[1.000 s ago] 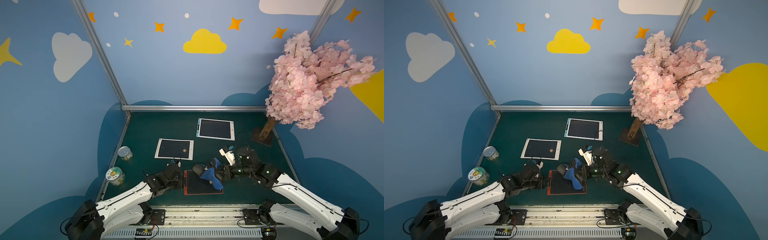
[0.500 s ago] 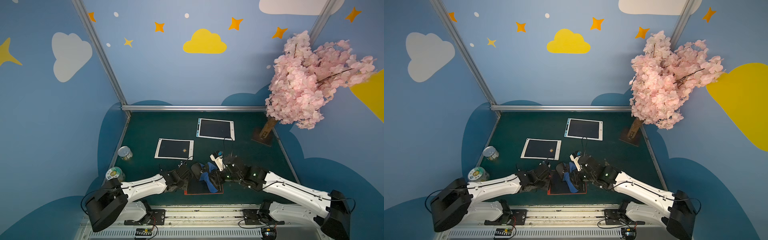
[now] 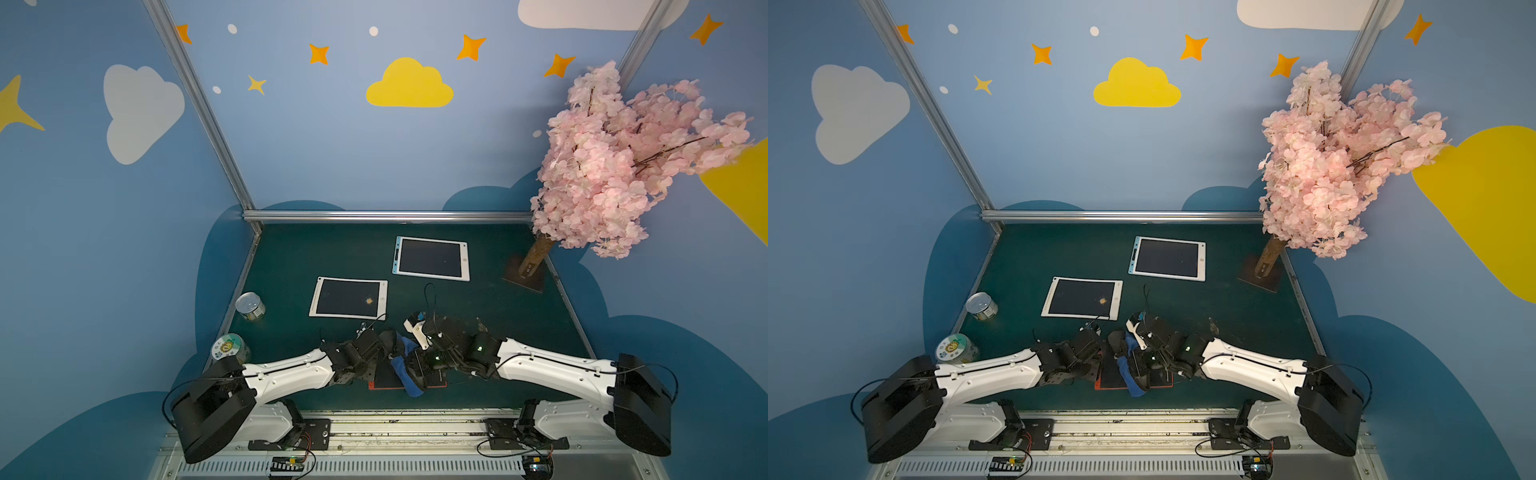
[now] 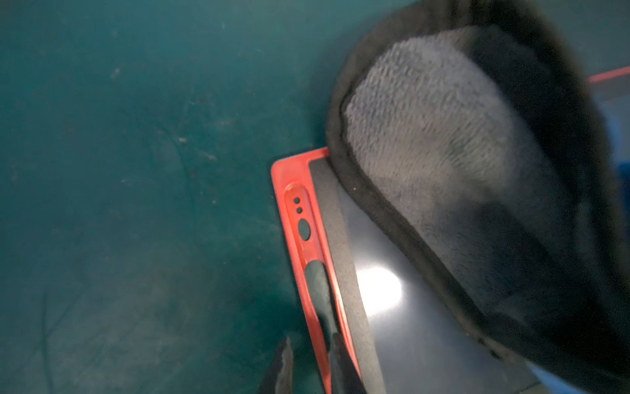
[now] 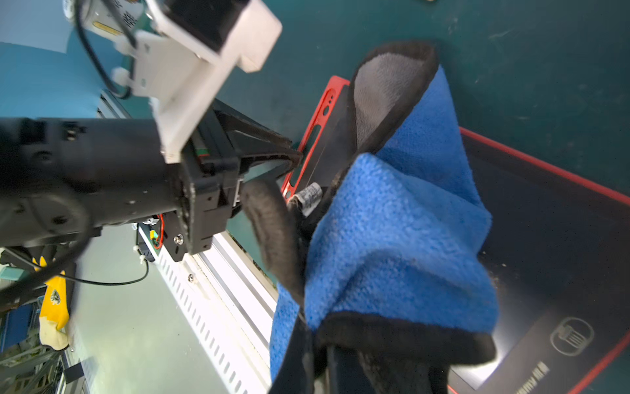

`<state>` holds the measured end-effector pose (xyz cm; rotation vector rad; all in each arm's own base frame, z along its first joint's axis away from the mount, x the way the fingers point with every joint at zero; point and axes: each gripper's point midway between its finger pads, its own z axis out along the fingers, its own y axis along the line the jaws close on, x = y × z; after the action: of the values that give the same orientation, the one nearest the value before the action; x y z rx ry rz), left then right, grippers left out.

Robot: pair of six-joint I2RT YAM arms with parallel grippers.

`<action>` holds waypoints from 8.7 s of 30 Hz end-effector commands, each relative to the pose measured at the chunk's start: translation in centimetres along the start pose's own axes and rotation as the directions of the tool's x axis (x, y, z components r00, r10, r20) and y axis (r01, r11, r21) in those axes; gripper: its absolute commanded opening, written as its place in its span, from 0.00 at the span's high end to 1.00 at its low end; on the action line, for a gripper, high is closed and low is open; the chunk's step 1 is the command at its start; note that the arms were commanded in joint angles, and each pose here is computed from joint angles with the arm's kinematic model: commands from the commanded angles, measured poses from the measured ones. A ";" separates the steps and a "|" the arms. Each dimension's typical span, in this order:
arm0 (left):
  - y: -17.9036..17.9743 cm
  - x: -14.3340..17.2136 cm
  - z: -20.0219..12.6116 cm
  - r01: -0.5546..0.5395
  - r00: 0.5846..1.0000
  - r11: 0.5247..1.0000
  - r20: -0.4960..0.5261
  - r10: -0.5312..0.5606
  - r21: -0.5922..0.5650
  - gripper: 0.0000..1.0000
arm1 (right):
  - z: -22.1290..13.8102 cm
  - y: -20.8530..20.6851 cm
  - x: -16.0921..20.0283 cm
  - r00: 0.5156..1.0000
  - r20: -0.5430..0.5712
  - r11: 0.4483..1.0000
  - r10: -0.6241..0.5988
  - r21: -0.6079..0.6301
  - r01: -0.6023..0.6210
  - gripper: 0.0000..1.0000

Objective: Wipe the drawing tablet
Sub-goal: Wipe the dirt from the drawing tablet, then adjust the cleaning item.

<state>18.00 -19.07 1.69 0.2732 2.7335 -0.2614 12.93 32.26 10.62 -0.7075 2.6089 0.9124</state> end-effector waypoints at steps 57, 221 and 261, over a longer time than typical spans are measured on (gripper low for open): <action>1.9 3.2 2.2 -0.122 0.984 0.971 -0.156 0.090 -0.204 0.94 | -2.3 -15.5 8.6 0.945 -0.083 0.884 0.316 0.387 -0.261 1.00; -22.2 -23.2 -16.0 0.015 0.944 0.395 0.117 -0.307 0.919 0.97 | -23.3 -7.9 -9.7 0.755 0.560 0.938 0.341 -0.260 -0.231 0.11; -23.7 -23.1 -24.1 0.153 0.932 -0.017 -0.150 -0.331 0.988 0.97 | -21.7 -7.0 -9.8 0.722 0.662 0.938 0.201 -0.343 0.054 0.02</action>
<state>26.22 -40.60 34.03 0.0389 1.8767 -2.1883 22.70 17.18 26.95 -0.1866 1.8655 1.4020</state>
